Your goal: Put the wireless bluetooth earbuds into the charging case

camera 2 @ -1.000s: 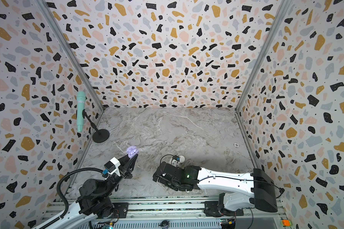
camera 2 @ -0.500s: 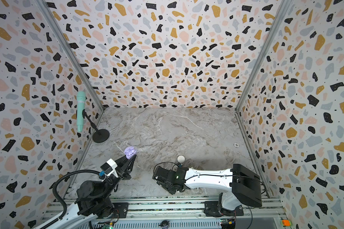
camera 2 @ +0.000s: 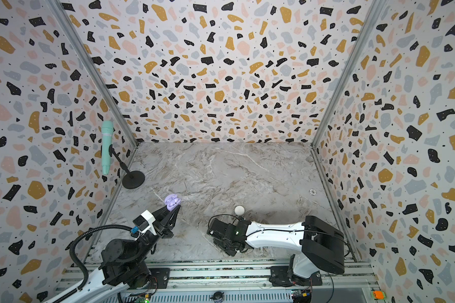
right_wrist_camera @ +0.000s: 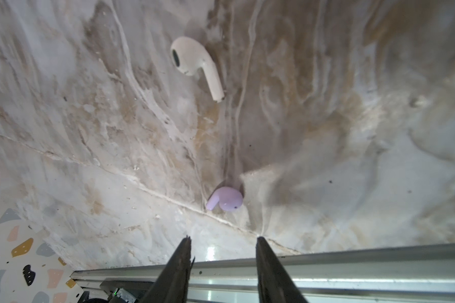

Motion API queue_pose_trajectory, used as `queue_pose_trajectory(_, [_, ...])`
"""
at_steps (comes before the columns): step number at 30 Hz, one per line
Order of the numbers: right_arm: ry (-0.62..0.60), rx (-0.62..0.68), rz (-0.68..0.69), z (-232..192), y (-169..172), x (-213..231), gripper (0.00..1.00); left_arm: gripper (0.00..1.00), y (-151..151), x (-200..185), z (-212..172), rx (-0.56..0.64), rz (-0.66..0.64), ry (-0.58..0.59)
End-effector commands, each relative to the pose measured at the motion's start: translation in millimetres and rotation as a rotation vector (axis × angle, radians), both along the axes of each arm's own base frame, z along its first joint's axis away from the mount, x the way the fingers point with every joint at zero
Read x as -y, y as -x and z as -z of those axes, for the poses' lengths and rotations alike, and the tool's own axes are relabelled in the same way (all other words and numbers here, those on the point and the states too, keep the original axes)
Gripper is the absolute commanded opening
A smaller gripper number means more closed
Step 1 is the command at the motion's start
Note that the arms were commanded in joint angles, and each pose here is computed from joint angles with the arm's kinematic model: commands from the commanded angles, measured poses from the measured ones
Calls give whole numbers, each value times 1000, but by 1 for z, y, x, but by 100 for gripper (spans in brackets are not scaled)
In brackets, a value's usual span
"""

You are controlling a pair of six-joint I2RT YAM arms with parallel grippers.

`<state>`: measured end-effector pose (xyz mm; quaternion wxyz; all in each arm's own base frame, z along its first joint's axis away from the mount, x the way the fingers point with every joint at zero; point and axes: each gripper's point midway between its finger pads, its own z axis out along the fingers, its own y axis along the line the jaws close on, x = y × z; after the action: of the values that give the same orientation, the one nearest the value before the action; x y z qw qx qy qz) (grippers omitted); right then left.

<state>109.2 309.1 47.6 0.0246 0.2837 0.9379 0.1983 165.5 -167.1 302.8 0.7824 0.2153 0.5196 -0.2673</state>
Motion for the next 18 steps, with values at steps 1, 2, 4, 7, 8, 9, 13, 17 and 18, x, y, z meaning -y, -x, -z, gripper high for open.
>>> queue_pose_trajectory(1, [11,-14,-8,3,0,1,42,0,4,-4,-14,31,0,38])
queue_pose_trajectory(2, [12,-13,-10,4,0,0,42,0,4,-4,-14,30,0,38])
queue_pose_trajectory(4, [9,-16,-15,6,-2,-1,42,0,3,-4,-14,30,-1,35])
queue_pose_trajectory(7, [8,-22,-19,9,-4,-1,41,0,3,-3,-13,28,-2,32])
queue_pose_trajectory(8, [8,-21,-19,9,-5,-1,40,0,3,-4,-13,28,-3,33])
queue_pose_trajectory(9, [8,-18,-18,9,-7,-1,39,0,3,-3,-13,28,-2,32])
queue_pose_trajectory(13, [11,-29,-26,13,-6,-1,34,0,3,-3,-13,27,-3,31])
queue_pose_trajectory(17, [16,-52,-42,17,-4,-3,34,0,2,-2,-12,26,-1,28])
queue_pose_trajectory(18, [16,-58,-43,18,-4,-3,34,0,2,-3,-12,27,-3,29])
